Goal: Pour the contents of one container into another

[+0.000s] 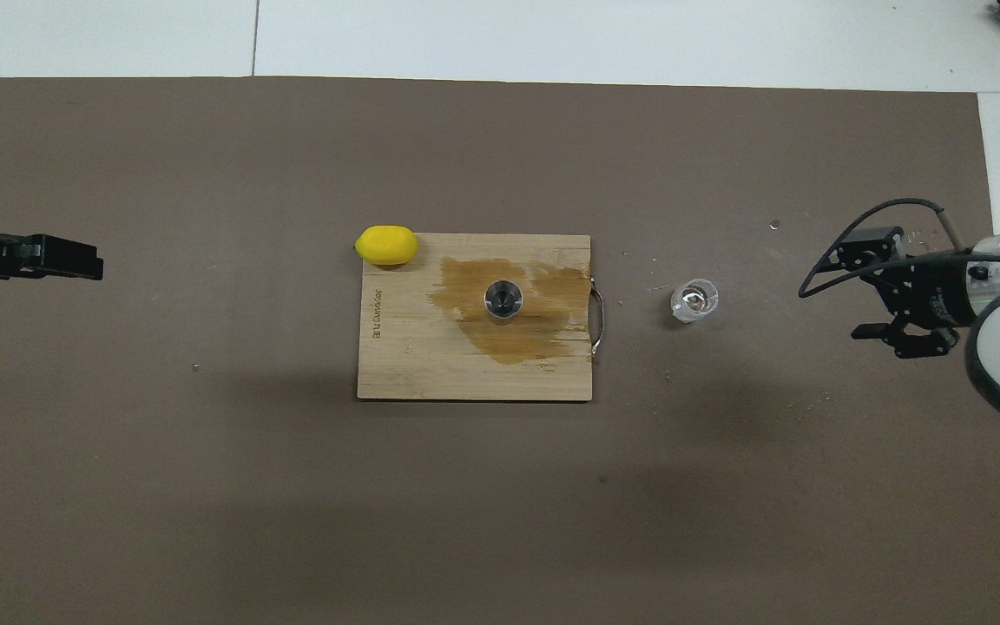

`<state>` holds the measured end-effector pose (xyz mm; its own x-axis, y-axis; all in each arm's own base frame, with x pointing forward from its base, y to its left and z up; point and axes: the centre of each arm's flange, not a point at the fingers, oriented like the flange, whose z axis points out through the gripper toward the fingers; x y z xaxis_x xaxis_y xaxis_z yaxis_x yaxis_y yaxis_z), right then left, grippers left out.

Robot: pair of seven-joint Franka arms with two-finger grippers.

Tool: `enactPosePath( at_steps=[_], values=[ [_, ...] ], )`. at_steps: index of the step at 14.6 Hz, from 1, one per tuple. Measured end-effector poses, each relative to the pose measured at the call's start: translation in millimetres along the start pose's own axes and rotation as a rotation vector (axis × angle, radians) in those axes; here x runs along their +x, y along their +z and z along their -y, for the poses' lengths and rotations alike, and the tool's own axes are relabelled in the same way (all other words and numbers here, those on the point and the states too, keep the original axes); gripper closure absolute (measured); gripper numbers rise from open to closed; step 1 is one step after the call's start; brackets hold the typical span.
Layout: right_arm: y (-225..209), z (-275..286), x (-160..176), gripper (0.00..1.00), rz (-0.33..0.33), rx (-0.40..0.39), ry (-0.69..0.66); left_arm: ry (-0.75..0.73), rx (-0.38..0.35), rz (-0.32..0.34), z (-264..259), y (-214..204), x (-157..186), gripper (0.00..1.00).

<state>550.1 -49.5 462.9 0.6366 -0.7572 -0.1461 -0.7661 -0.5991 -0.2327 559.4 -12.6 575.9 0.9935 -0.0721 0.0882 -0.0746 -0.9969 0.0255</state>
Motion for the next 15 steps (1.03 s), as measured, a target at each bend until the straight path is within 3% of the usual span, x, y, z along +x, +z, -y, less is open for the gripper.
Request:
enactPosePath(
  at_steps=[3,6,11,15],
  values=[
    [-29.6,4.9,5.7,0.00,-0.110,-0.085,-0.114,0.000,0.000,-0.001,-0.2,-0.3,0.1,0.00],
    [-56.8,13.8,3.9,0.00,-0.174,-0.157,-0.217,0.001,0.000,-0.001,-0.3,-0.4,0.1,0.00],
    [-115.0,24.6,-13.3,0.00,-0.127,-0.233,-0.424,0.001,0.000,-0.002,-0.3,-1.2,0.2,0.00],
    [-145.0,35.8,-36.7,0.00,-0.091,-0.265,-0.499,-0.002,0.000,-0.003,0.8,-1.4,0.1,0.00]
  ],
)
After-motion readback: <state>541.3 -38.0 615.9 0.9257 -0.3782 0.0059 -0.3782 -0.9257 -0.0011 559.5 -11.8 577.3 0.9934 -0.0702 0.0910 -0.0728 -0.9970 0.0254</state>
